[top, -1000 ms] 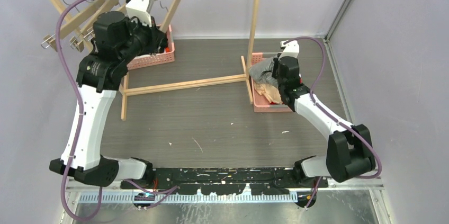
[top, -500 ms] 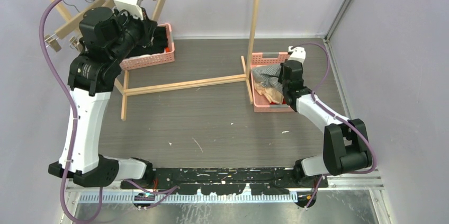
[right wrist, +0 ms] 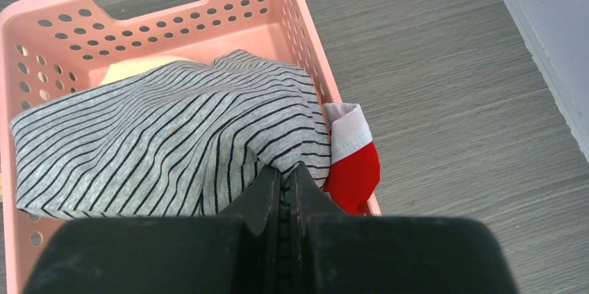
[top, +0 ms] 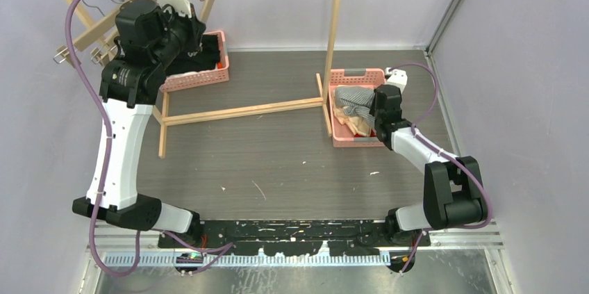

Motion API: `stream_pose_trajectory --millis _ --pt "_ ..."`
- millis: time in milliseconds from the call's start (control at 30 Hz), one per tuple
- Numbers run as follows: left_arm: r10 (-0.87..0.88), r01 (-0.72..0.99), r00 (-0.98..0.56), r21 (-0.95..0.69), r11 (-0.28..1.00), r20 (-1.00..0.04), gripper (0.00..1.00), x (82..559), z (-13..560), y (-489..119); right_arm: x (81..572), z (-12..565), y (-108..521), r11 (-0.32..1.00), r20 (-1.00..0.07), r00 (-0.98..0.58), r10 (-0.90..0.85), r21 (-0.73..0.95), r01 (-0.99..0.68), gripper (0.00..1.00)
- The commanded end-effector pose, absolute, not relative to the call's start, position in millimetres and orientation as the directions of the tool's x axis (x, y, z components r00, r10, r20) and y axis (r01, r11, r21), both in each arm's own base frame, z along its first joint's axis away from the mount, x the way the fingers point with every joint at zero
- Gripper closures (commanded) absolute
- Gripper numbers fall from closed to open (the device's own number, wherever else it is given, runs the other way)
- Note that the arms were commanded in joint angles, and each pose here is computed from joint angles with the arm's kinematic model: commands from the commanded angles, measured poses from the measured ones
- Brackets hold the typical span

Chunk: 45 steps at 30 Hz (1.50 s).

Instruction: Remove the underwear clipped to the hanger

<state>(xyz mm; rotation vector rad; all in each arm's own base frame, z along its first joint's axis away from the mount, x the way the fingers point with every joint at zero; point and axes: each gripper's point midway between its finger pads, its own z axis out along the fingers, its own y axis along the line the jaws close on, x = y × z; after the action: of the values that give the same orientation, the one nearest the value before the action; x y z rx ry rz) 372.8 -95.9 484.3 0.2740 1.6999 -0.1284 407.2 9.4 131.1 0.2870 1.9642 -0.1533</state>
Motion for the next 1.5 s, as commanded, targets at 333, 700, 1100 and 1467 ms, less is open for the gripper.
stream_pose_trajectory --millis 333,700,1100,1467 --pt "0.093 0.206 -0.071 0.077 0.976 -0.993 1.00 391 504 -80 401 138 20 0.965 -0.919 -0.345 0.189 0.110 0.237 0.99" --pt "0.068 0.216 -0.034 0.059 0.975 -0.997 0.83 386 509 -81 406 128 28 0.972 -0.901 -0.391 0.186 0.111 0.207 0.45" --pt "0.061 0.202 0.008 0.062 0.977 -0.998 0.63 364 521 -74 403 159 26 0.973 -0.933 -0.312 0.181 0.123 0.194 0.39" --pt "0.058 0.114 0.089 0.068 0.991 -0.994 0.56 318 541 -49 387 214 30 0.977 -0.964 -0.183 0.191 0.169 0.132 0.38"
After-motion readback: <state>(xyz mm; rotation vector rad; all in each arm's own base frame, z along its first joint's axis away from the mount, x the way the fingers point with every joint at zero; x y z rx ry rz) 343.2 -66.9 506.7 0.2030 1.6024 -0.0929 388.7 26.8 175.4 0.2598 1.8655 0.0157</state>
